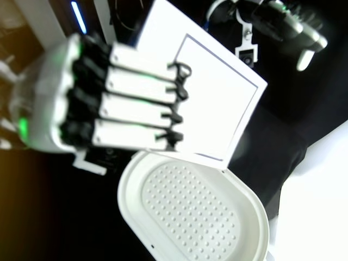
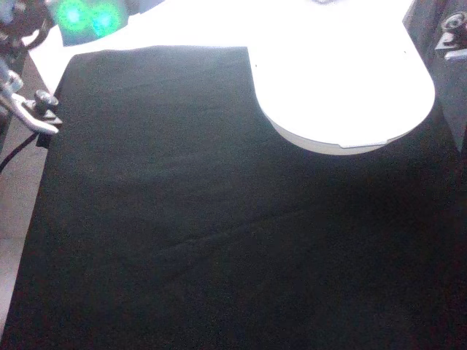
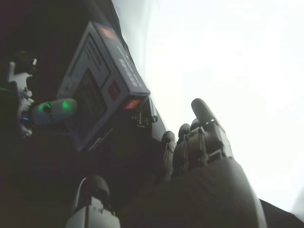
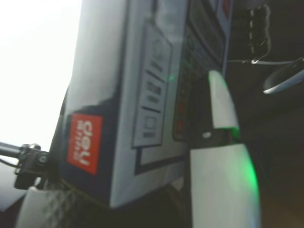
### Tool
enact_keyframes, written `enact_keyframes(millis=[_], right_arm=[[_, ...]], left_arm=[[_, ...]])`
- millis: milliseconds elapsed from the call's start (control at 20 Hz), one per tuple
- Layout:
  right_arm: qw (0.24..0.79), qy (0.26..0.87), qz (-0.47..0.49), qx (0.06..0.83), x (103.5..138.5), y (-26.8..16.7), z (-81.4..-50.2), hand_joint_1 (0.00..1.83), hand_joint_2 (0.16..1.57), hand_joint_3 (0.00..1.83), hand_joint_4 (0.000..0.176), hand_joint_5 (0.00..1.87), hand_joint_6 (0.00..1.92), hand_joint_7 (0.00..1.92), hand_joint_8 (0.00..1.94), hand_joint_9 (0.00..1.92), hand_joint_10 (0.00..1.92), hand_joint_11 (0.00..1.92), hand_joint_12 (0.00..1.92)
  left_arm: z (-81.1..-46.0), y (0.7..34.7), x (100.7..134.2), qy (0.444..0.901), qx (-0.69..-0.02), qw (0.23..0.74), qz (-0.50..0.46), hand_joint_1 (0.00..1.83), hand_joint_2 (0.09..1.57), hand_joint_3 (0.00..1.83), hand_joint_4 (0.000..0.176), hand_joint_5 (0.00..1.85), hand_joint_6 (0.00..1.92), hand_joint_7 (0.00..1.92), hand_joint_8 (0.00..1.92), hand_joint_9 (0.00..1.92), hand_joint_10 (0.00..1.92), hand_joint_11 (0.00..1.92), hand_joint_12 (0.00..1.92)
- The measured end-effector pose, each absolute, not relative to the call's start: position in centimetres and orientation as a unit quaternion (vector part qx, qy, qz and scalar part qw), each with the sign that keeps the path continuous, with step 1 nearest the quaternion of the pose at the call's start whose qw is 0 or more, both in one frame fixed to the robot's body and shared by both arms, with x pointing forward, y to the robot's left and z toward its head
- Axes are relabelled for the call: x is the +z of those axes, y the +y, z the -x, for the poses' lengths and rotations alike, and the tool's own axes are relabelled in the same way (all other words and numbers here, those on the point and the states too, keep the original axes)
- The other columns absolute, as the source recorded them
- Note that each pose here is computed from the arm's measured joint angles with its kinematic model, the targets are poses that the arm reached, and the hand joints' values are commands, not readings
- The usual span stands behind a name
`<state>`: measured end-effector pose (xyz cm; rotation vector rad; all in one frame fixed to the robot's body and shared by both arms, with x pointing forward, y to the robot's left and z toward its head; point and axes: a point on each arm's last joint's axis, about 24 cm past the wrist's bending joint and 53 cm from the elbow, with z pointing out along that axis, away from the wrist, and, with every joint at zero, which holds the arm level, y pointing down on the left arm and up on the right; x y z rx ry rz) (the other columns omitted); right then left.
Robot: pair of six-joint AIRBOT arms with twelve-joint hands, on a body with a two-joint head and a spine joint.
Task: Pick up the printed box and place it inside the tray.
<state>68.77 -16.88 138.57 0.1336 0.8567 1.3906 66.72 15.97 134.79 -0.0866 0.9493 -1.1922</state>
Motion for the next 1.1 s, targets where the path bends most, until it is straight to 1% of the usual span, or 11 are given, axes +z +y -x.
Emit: enact_keyframes(millis=[50,100,200,300,550,600,650,750,850,950,1100], right_arm=[[0.689,0.381,-0.063,0.613,138.6,-17.3,-68.9,1.18,1.07,0.00,0.000,1.07,0.82,0.72,1.37,0.81,1.67,0.78,1.92],[0.695,0.380,-0.062,0.607,138.8,-17.8,-68.9,1.18,1.07,0.00,0.000,1.06,0.83,0.89,1.59,1.05,1.82,1.09,1.92],[0.699,0.383,-0.055,0.601,138.8,-18.0,-68.8,1.17,1.08,0.00,0.000,1.05,0.85,0.82,1.51,0.97,1.76,1.01,1.92],[0.713,0.392,-0.037,0.579,138.7,-17.8,-68.8,1.18,1.06,0.00,0.000,1.08,0.79,0.99,1.42,1.12,1.72,1.12,1.91],[0.734,0.408,-0.007,0.543,138.2,-17.2,-68.9,1.18,1.06,0.00,0.000,1.10,0.77,1.11,1.37,1.26,1.65,1.22,1.87],[0.736,0.413,-0.001,0.537,138.0,-16.9,-68.9,1.18,1.07,0.00,0.000,1.08,0.79,1.13,1.26,1.26,1.55,1.20,1.81],[0.738,0.417,0.004,0.530,137.8,-16.8,-69.0,1.18,1.07,0.00,0.000,1.08,0.81,1.10,1.15,1.22,1.44,1.16,1.74],[0.741,0.420,0.007,0.523,137.7,-16.8,-69.1,1.18,1.06,0.00,0.000,1.10,0.78,1.03,1.59,1.24,1.82,1.31,1.91],[0.744,0.421,0.013,0.518,137.7,-16.6,-69.0,1.18,1.05,0.00,0.000,1.12,0.77,1.05,1.60,1.28,1.81,1.37,1.92],[0.751,0.426,0.026,0.504,137.5,-16.3,-69.1,1.18,1.05,0.00,0.000,1.12,0.75,1.06,1.70,1.30,1.88,1.41,1.92],[0.769,0.448,0.053,0.453,136.5,-15.8,-69.6,1.25,1.10,0.00,0.000,1.03,0.71,1.00,1.29,1.06,1.39,0.99,1.69]], left_arm=[[-66.4,16.2,134.5,0.430,-0.539,0.723,0.037,0.05,1.04,0.00,0.092,0.16,0.00,0.09,0.00,0.04,0.00,0.00,0.31],[-66.3,16.8,134.2,0.431,-0.535,0.725,0.042,0.06,1.05,0.00,0.068,0.18,0.00,0.13,0.00,0.06,0.01,0.00,0.37],[-66.5,17.7,133.9,0.430,-0.532,0.728,0.057,0.06,1.07,0.00,0.054,0.19,0.00,0.13,0.00,0.06,0.00,0.00,0.35],[-66.1,18.4,133.2,0.431,-0.530,0.728,0.066,0.13,1.06,0.00,0.039,0.21,0.00,0.15,0.00,0.01,0.00,0.00,0.03],[-63.5,18.5,130.7,0.435,-0.538,0.718,0.071,0.05,1.11,0.02,0.033,0.16,0.00,0.08,0.00,0.00,0.00,0.01,0.01],[-62.6,18.8,130.9,0.428,-0.535,0.726,0.065,0.02,1.10,0.01,0.065,0.13,0.00,0.08,0.00,0.00,0.00,0.02,0.02],[-61.7,19.2,131.4,0.416,-0.532,0.735,0.062,0.10,1.04,0.01,0.074,0.15,0.01,0.09,0.02,0.01,0.01,0.00,0.22],[-60.9,19.9,131.7,0.399,-0.532,0.745,0.062,0.12,1.04,0.00,0.070,0.16,0.00,0.10,0.00,0.01,0.00,0.00,0.41],[-60.9,20.6,130.6,0.409,-0.523,0.745,0.071,0.16,1.08,0.00,0.082,0.18,0.00,0.07,0.01,0.00,0.00,0.00,0.06],[-61.0,21.2,129.9,0.415,-0.517,0.743,0.087,0.11,1.11,0.01,0.090,0.18,0.00,0.06,0.00,0.00,0.00,0.00,0.01],[-60.7,21.6,129.7,0.411,-0.518,0.745,0.090,0.10,1.13,0.01,0.078,0.18,0.00,0.06,0.00,0.00,0.00,0.00,0.00]])
